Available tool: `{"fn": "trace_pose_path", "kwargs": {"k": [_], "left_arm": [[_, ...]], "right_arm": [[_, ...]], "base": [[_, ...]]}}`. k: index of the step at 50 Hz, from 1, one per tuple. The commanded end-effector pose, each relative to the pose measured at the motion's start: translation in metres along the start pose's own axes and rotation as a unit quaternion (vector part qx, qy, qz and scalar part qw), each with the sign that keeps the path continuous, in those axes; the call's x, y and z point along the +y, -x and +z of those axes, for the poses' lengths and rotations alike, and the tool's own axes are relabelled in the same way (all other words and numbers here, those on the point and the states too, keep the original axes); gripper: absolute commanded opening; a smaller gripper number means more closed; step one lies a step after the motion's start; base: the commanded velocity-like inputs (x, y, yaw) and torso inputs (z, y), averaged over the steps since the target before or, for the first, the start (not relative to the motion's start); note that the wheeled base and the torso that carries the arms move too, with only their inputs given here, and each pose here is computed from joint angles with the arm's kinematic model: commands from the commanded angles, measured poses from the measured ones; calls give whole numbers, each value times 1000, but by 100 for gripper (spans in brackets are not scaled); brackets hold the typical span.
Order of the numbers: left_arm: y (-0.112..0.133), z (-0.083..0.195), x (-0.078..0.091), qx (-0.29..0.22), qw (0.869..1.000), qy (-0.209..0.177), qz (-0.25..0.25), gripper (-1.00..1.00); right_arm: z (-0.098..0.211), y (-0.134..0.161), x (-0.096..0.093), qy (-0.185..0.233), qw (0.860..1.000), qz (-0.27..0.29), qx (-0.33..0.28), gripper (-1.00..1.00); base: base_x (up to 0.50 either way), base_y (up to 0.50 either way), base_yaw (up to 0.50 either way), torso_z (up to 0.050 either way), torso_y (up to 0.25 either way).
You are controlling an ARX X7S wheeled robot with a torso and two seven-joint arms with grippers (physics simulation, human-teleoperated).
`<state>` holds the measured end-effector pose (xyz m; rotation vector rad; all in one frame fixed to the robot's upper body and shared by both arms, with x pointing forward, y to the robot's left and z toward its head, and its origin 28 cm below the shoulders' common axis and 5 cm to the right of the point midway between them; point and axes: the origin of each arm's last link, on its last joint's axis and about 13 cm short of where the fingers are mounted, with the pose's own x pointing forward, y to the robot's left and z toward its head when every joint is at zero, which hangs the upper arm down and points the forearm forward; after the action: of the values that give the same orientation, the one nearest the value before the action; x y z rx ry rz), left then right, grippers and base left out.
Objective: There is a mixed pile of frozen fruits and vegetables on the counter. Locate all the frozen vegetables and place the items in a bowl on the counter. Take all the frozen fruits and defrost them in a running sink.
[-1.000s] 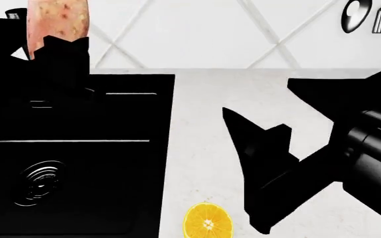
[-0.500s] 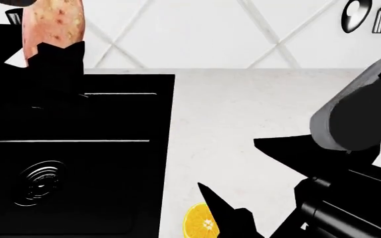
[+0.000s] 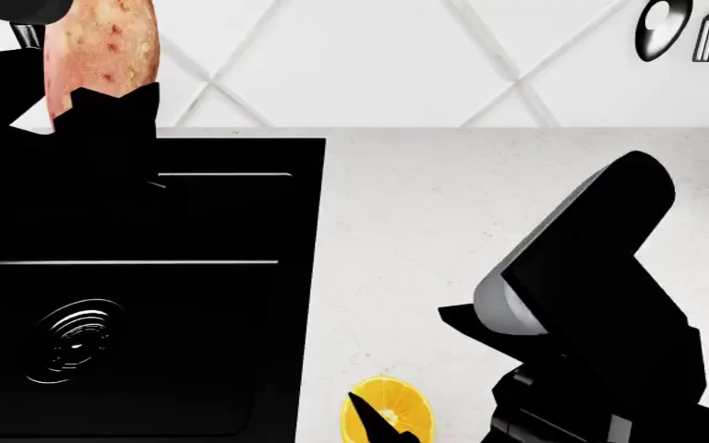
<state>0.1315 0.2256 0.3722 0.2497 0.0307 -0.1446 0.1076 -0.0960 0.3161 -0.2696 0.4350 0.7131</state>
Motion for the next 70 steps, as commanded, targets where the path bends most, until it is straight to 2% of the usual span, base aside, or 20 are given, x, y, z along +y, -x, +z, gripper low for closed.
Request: {"fn": "trace_pose_path", "kwargs": {"k": [1, 19, 42, 70], "left_arm": [[0, 1, 0, -4, 1000, 8, 2, -100], [-2, -3, -3, 1, 1000, 8, 1, -100], [-5, -9, -1, 8, 1000, 7, 3, -100], [-5, -7, -2, 8, 1000, 4, 4, -100]], "right_arm": [[-6, -6, 0, 7, 1000, 6, 26, 100], [-19, -12, -3, 4, 998, 12, 55, 100], [-34, -41, -9, -3, 996, 23, 81, 100], [-44, -49, -7, -11, 993, 44, 106, 100]], "base": [[0, 0, 0, 0, 0], [0, 0, 0, 0, 1], [0, 0, 0, 0, 0], [0, 0, 0, 0, 0]]}}
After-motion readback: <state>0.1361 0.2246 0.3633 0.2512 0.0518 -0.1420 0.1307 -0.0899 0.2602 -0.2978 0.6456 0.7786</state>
